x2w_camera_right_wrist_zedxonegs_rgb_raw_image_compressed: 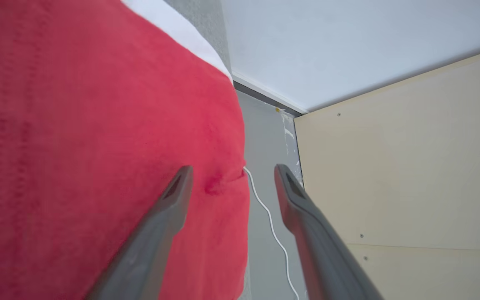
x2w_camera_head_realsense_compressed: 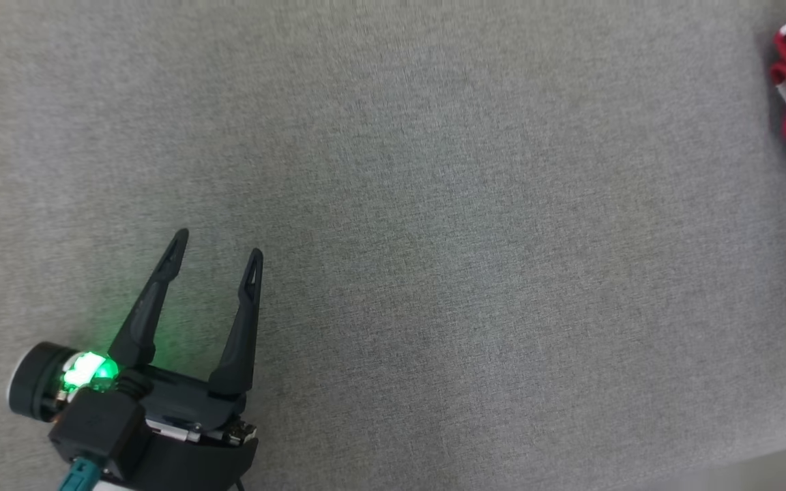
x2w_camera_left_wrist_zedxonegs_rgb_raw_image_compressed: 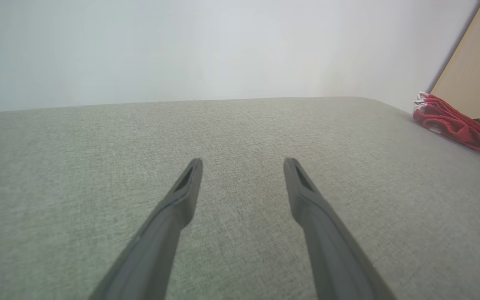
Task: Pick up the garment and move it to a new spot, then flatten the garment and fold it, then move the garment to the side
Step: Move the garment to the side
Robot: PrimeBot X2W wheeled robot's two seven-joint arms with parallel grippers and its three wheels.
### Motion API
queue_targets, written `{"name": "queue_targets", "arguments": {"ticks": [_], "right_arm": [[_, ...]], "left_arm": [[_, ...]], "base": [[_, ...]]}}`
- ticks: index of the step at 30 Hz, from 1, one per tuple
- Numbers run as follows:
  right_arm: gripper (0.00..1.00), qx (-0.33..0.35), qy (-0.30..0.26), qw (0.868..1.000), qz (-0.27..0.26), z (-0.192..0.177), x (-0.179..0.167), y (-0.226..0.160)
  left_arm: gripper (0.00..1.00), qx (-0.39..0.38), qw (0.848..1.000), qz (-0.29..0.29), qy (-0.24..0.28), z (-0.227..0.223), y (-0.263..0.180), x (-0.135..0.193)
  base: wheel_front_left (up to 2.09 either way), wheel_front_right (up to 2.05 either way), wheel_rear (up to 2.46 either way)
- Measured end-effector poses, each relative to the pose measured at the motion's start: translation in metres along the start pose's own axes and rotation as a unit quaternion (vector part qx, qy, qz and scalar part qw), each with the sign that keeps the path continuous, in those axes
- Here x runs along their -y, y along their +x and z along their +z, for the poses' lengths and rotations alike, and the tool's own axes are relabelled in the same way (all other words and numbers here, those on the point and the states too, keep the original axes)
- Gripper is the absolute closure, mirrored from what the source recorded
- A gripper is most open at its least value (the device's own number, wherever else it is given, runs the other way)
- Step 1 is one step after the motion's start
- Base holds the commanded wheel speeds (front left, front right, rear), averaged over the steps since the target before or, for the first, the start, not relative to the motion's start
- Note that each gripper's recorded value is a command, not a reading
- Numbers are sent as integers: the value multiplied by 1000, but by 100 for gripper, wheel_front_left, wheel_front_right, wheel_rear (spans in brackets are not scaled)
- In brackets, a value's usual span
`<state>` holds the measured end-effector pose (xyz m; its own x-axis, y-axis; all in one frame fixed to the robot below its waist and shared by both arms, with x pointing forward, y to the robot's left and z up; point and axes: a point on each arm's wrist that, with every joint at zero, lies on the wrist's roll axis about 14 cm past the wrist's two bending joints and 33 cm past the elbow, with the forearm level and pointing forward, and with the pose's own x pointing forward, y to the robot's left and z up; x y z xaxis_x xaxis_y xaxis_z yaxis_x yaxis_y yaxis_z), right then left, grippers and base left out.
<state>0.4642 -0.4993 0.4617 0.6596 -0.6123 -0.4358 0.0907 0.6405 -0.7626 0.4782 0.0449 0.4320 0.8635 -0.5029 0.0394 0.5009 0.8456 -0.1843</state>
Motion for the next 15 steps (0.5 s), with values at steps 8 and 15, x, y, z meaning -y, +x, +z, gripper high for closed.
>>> {"name": "queue_targets", "arguments": {"ticks": [8, 15], "right_arm": [[0, 106, 61, 992, 17, 22, -9, -30], [0, 202, 144, 965, 87, 47, -65, -87]], "left_arm": [[0, 1, 1000, 20, -3, 12, -18, 7], [0, -17, 998, 58, 4, 17, -50, 10]], "base": [[0, 0, 0], [0, 0, 0]]}}
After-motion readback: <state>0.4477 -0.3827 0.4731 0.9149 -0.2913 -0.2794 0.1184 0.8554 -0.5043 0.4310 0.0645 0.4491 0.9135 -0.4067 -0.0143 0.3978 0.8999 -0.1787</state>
